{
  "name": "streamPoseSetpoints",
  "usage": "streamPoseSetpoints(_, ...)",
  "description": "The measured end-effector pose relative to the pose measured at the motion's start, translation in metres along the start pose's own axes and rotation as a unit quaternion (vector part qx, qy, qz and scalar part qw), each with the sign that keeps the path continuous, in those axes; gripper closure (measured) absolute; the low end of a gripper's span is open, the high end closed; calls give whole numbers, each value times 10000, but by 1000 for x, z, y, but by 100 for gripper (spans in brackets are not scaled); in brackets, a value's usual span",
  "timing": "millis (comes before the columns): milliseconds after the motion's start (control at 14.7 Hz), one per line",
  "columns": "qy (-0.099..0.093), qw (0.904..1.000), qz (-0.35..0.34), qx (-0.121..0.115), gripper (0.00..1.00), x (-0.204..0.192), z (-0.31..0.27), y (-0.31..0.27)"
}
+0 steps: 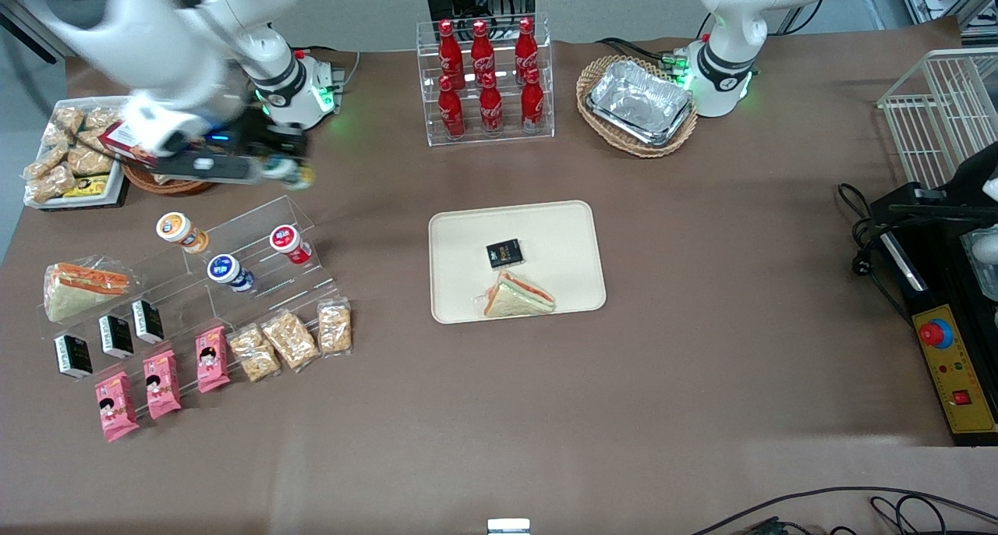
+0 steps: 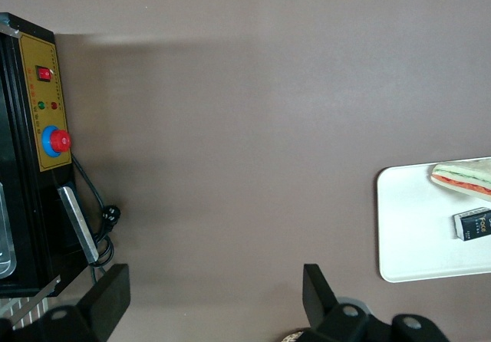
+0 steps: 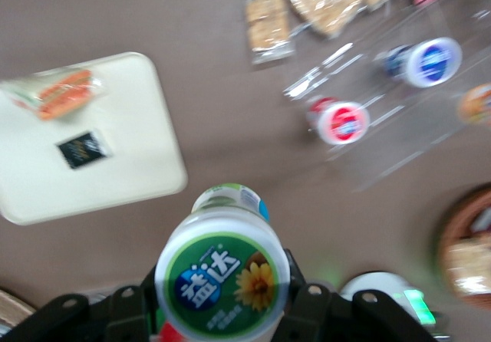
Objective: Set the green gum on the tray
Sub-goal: 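Carry the tub with the right gripper over the cream tray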
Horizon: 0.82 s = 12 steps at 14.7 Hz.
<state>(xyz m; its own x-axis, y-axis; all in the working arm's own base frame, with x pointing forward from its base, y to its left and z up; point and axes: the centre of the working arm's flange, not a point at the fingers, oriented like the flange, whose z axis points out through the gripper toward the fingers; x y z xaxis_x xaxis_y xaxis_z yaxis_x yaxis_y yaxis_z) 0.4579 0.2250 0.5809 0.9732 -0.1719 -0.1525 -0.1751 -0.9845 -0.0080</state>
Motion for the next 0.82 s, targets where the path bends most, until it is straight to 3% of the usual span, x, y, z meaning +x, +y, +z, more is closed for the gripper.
streamPoseSetpoints(340, 290, 9959, 804, 294, 43, 6, 103, -95)
streamPoseSetpoints(544, 500, 9918, 1074, 474, 43, -2, 177, -113)
streamPoseSetpoints(816, 584, 9872, 1390, 526, 43, -17, 247, -132)
